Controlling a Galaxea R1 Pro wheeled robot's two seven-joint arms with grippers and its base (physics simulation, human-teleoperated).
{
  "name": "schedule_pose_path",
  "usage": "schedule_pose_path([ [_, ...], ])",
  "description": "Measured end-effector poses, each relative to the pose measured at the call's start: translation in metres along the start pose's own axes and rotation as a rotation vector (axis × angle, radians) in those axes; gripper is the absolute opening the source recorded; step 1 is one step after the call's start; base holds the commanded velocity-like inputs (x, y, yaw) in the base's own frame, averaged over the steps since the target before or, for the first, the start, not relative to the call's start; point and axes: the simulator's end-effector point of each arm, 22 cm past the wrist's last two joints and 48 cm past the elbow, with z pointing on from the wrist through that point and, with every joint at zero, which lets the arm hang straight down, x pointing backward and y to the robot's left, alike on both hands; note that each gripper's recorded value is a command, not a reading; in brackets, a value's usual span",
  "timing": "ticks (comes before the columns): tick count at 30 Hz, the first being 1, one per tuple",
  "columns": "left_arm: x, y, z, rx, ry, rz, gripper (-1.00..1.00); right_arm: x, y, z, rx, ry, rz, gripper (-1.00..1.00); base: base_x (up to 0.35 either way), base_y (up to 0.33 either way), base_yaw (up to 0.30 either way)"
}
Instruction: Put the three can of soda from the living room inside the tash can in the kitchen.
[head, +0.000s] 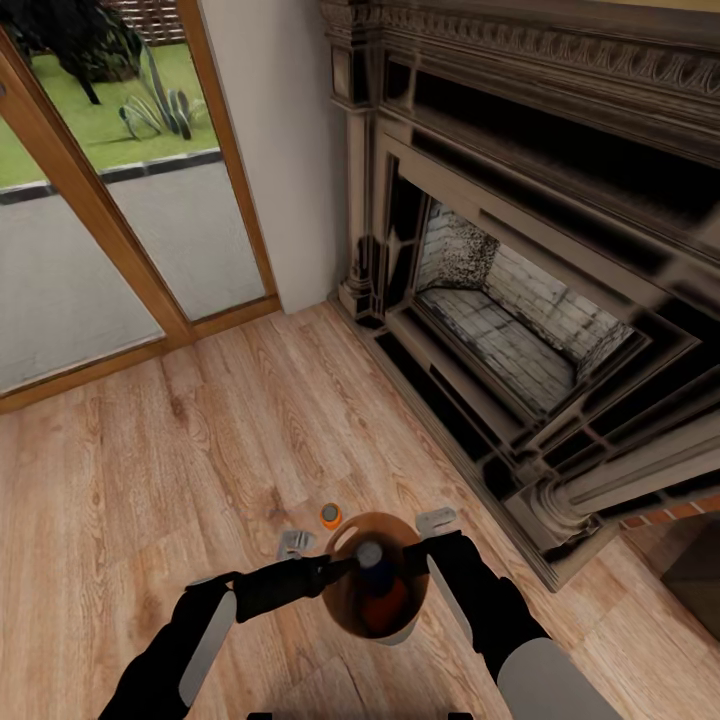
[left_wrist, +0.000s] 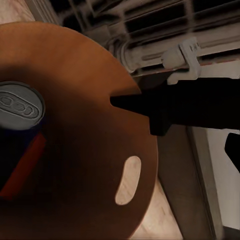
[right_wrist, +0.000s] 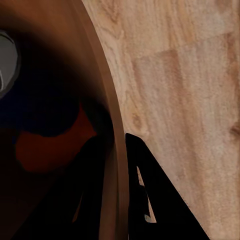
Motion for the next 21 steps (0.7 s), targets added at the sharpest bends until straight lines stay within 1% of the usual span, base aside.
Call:
schedule_pose_path([
  [5, -0.003, -0.001, 0.001, -0.002, -0.007, 0.002, 1.00, 0.000, -0.001, 0.000, 0.003, 0.000, -0.004, -1.00, 0.000, 0.000, 0.000],
  [7, -0.008, -0.005, -0.001, 0.007, -0.017, 0.010, 1.00, 0.000, 0.000, 0.000, 0.002, 0.000, -0.002, -1.00, 0.000, 0.000, 0.000],
  [9, -0.013, -0.013, -0.003, 0.038, -0.026, 0.020, 1.00, 0.000, 0.000, 0.000, 0.001, 0.001, -0.002, -1.00, 0.000, 0.000, 0.000],
  [10, -0.015, -0.021, -0.004, 0.073, -0.029, 0.025, 1.00, 0.000, 0.000, 0.000, 0.001, 0.001, -0.003, -1.00, 0.000, 0.000, 0.000],
  [12, -0.016, -0.028, -0.008, 0.114, -0.028, 0.032, 1.00, 0.000, 0.000, 0.000, 0.002, 0.001, -0.003, -1.00, 0.000, 0.000, 0.000],
  [13, -0.016, -0.032, -0.015, 0.146, -0.023, 0.039, 1.00, 0.000, -0.001, 0.000, 0.001, 0.002, -0.003, -1.00, 0.000, 0.000, 0.000],
  [14, -0.017, -0.031, -0.020, 0.158, -0.019, 0.045, 1.00, 0.000, -0.001, 0.000, 0.001, 0.002, -0.003, -1.00, 0.000, 0.000, 0.000],
  [15, -0.017, -0.026, -0.031, 0.168, -0.010, 0.057, 1.00, 0.001, -0.001, 0.000, 0.001, 0.002, -0.003, -1.00, 0.000, 0.000, 0.000],
  [16, -0.018, -0.017, -0.045, 0.167, 0.001, 0.068, 1.00, 0.001, -0.001, 0.000, 0.000, 0.002, -0.003, -1.00, 0.000, 0.000, 0.000],
  [17, -0.019, -0.012, -0.052, 0.164, 0.005, 0.074, 1.00, 0.001, 0.000, 0.000, 0.000, 0.002, -0.003, -1.00, 0.000, 0.000, 0.000],
  [18, -0.022, -0.003, -0.066, 0.159, 0.010, 0.081, 1.00, 0.000, 0.000, 0.000, -0.001, 0.001, -0.003, -1.00, 0.000, 0.000, 0.000],
  [19, -0.026, 0.007, -0.080, 0.154, 0.008, 0.083, 1.00, 0.000, 0.000, 0.000, -0.001, 0.001, -0.003, -1.00, 0.000, 0.000, 0.000],
  [20, -0.028, 0.012, -0.088, 0.151, 0.006, 0.083, 1.00, 0.000, 0.000, 0.000, -0.001, 0.001, -0.002, -1.00, 0.000, 0.000, 0.000],
  [21, -0.033, 0.022, -0.104, 0.148, -0.004, 0.076, 1.00, 0.000, 0.000, 0.000, -0.001, 0.001, -0.003, -1.00, 0.000, 0.000, 0.000],
])
